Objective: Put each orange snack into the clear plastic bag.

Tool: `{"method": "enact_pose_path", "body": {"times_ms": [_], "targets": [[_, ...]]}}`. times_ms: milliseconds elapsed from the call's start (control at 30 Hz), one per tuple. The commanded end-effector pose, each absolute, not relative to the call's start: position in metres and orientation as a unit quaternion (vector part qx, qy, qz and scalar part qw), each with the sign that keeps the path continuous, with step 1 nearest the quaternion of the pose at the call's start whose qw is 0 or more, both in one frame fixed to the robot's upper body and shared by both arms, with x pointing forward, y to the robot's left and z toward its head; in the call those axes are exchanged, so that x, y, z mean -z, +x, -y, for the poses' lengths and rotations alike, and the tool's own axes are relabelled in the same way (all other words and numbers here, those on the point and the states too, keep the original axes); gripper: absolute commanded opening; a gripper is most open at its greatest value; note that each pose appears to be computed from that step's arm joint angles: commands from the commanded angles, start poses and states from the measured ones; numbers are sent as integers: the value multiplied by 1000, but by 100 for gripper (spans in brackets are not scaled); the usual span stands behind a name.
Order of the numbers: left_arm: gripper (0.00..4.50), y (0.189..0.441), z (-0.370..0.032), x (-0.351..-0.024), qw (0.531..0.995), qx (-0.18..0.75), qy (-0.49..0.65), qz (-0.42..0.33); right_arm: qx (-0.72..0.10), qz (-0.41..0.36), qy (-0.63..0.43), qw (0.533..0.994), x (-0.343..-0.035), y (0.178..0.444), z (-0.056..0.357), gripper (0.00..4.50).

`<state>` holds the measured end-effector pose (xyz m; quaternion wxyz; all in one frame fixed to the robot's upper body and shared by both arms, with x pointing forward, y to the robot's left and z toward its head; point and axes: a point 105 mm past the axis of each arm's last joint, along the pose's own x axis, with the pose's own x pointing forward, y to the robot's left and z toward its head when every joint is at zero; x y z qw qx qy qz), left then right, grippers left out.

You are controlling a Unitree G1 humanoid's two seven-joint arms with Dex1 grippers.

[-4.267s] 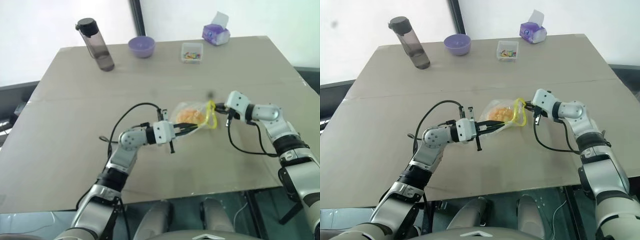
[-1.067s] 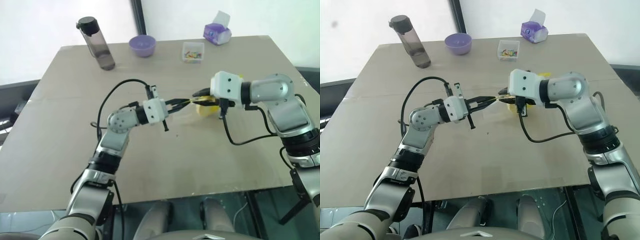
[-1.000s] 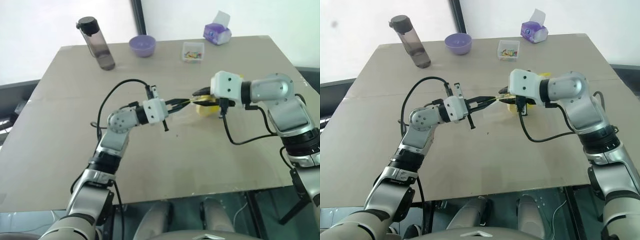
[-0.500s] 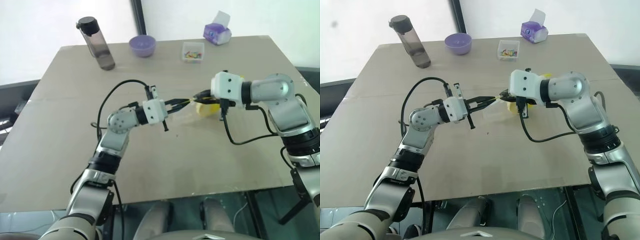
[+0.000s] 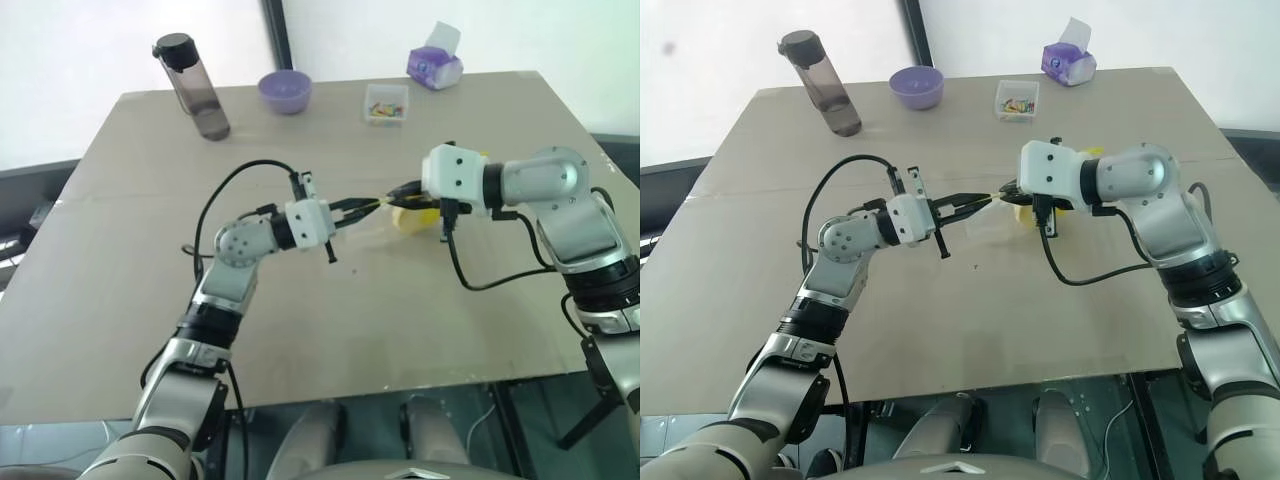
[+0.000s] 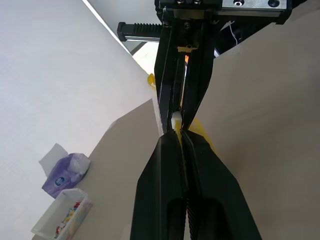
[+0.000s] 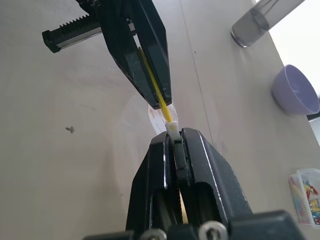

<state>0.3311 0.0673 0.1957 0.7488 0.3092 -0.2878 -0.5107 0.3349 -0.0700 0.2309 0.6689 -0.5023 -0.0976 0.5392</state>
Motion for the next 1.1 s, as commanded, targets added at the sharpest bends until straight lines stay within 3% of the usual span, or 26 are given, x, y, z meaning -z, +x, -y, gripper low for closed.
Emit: {"method": "enact_pose_path", "body": {"times_ms": [33,100,133,233,533,633,700,1100], "targets": [[0,329,-67,-200,741,510,317,300,-527,136,-518,660,-250,330,65,1],[0,329,-67,-200,742,510,316,299,-531,129,-520,656,-249,329,67,1],[0,329,-66,-200,742,510,316,300,-528,132,-521,658,-250,329,68,67],[0,330,-66,-200,741,511,316,300,-518,137,-524,662,-250,333,68,173],[0,331,-66,-198,742,510,316,298,-522,138,-526,658,-251,331,68,173],[0,331,-66,-198,742,510,316,299,-527,138,-525,654,-250,330,68,97],[0,331,-66,-199,742,509,316,301,-529,135,-525,653,-248,329,68,13],[0,331,-67,-199,738,509,323,303,-526,127,-529,653,-244,332,69,13]]}}
